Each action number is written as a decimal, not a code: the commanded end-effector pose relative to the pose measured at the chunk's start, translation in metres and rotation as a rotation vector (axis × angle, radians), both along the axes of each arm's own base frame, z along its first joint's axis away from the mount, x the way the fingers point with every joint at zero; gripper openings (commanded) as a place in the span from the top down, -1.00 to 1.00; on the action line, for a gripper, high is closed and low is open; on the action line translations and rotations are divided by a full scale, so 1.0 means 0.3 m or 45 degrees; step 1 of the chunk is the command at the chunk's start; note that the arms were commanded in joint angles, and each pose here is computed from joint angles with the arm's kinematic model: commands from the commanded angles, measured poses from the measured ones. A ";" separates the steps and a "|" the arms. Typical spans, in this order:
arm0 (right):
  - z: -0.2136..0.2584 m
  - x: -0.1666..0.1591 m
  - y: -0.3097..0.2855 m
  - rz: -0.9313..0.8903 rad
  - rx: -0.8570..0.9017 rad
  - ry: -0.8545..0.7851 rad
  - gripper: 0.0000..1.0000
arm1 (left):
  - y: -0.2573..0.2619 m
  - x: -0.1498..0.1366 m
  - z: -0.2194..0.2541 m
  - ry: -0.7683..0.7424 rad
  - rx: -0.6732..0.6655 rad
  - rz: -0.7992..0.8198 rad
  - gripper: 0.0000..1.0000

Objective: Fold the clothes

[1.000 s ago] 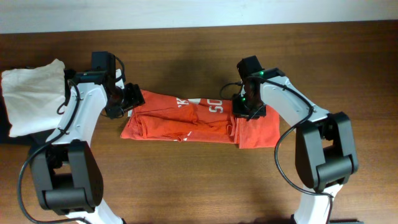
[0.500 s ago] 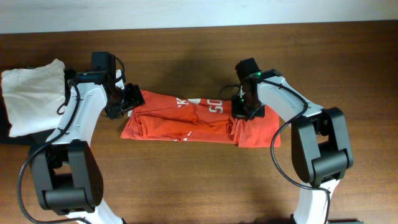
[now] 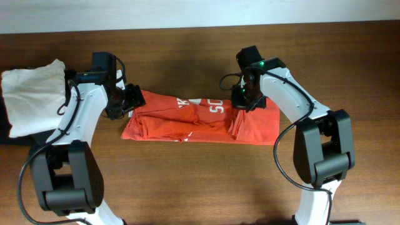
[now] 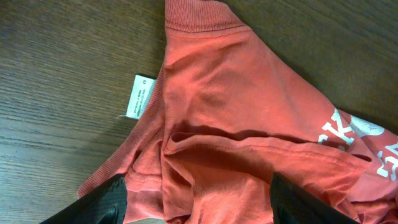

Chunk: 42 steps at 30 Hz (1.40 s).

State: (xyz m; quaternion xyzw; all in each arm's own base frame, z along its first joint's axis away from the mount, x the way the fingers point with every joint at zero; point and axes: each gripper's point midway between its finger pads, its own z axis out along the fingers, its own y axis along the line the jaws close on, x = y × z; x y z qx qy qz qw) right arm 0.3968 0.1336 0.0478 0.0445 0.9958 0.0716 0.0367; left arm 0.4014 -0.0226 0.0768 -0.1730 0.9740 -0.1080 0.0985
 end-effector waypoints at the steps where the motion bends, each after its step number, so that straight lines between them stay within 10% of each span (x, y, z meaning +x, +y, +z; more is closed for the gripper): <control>1: -0.043 -0.043 -0.005 0.002 -0.032 0.057 0.92 | 0.007 0.012 0.025 -0.031 0.015 -0.016 -0.46; 19: -0.055 -0.043 0.145 0.129 0.050 -0.019 0.88 | 0.007 0.008 0.024 -0.024 0.015 -0.016 -0.45; 21: -0.055 -0.043 0.145 0.128 0.050 -0.019 0.76 | 0.007 0.007 0.023 -0.022 0.015 -0.016 -0.46; 24: -0.056 -0.044 0.144 0.129 0.049 -0.017 0.00 | 0.006 0.007 0.023 -0.021 0.015 -0.016 -0.46; 42: 0.288 -0.046 -0.207 -0.139 -0.112 -0.089 -0.21 | 0.003 -0.034 -0.059 0.022 0.070 -0.327 -0.85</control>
